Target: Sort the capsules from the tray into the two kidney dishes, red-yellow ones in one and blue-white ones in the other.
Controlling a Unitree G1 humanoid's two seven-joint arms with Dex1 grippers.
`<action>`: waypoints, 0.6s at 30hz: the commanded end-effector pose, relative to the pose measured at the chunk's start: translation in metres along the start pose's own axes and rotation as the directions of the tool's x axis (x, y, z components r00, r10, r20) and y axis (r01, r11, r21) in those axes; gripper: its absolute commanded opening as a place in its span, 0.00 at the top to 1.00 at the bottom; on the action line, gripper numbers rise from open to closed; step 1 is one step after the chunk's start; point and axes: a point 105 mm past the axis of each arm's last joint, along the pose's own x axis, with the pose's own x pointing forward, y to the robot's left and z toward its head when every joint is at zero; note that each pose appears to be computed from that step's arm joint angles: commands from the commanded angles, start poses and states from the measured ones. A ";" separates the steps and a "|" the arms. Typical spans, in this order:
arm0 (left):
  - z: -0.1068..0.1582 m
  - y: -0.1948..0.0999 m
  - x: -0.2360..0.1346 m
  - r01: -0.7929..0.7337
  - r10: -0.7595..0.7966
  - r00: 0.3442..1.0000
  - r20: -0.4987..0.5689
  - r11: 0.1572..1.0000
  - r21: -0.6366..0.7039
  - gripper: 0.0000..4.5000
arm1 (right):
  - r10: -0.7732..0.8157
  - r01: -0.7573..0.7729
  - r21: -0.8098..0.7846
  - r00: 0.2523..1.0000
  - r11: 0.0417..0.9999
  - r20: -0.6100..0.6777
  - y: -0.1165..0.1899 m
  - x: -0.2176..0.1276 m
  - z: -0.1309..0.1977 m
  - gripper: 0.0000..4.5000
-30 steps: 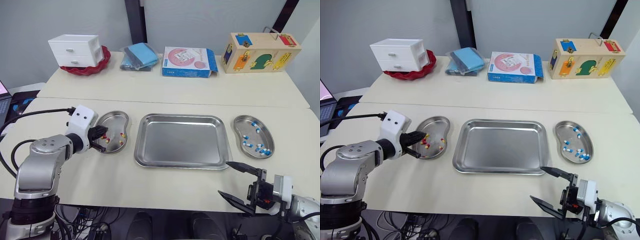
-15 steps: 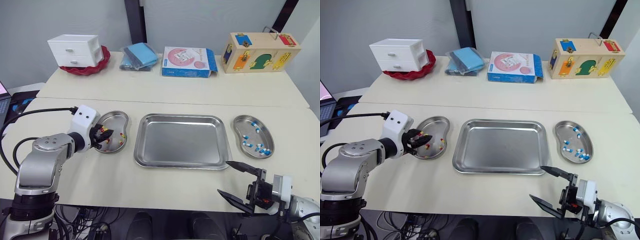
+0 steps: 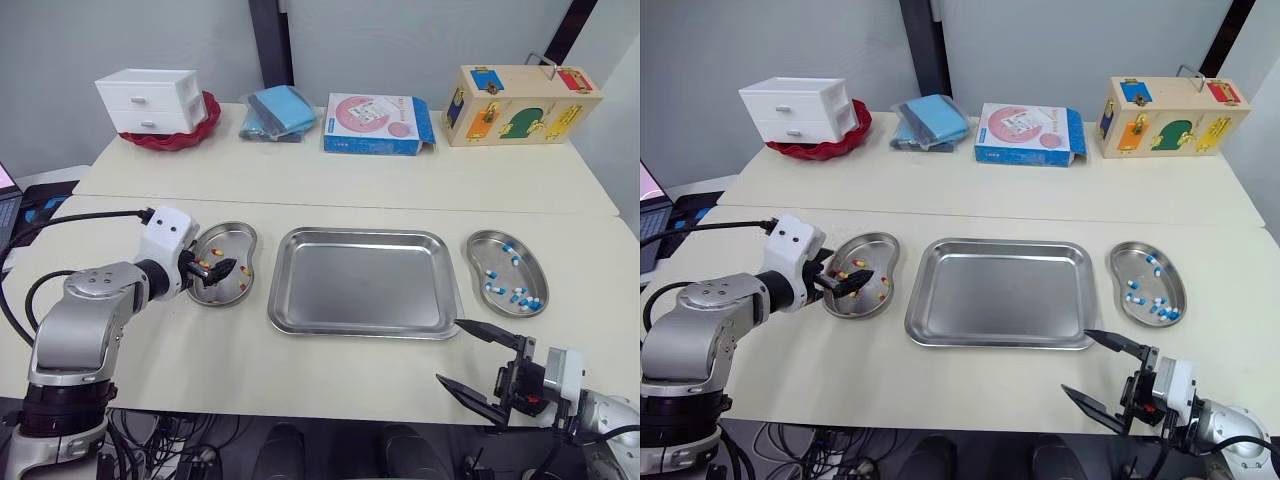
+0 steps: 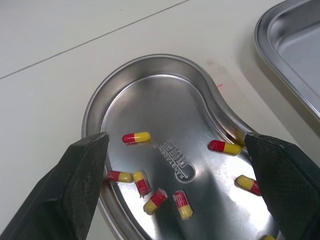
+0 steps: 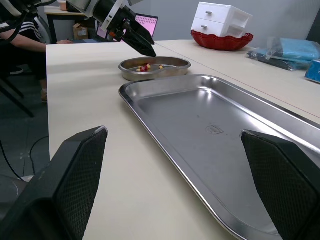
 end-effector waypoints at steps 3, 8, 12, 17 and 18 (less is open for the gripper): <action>0.009 0.002 -0.001 -0.004 0.003 0.999 0.041 1.000 0.024 0.01 | -0.022 0.022 -0.028 1.000 0.999 0.021 -0.005 0.000 0.007 0.00; 0.014 -0.001 -0.002 0.031 -0.029 0.996 0.083 0.999 -0.021 0.01 | -0.023 0.024 -0.025 1.000 0.999 0.015 -0.003 -0.001 0.006 0.00; 0.011 -0.002 -0.004 0.077 -0.063 0.992 0.111 0.989 -0.128 0.01 | -0.025 0.025 -0.025 1.000 0.999 0.013 -0.003 -0.001 0.006 0.00; 0.022 -0.002 -0.014 0.158 -0.103 0.972 0.212 0.953 -0.257 0.01 | -0.031 0.031 -0.027 0.999 0.999 0.013 -0.004 -0.002 0.008 0.00; 0.023 -0.001 -0.018 0.179 -0.115 0.966 0.233 0.944 -0.277 0.01 | -0.034 0.034 -0.027 0.999 0.999 0.012 -0.004 -0.003 0.008 0.00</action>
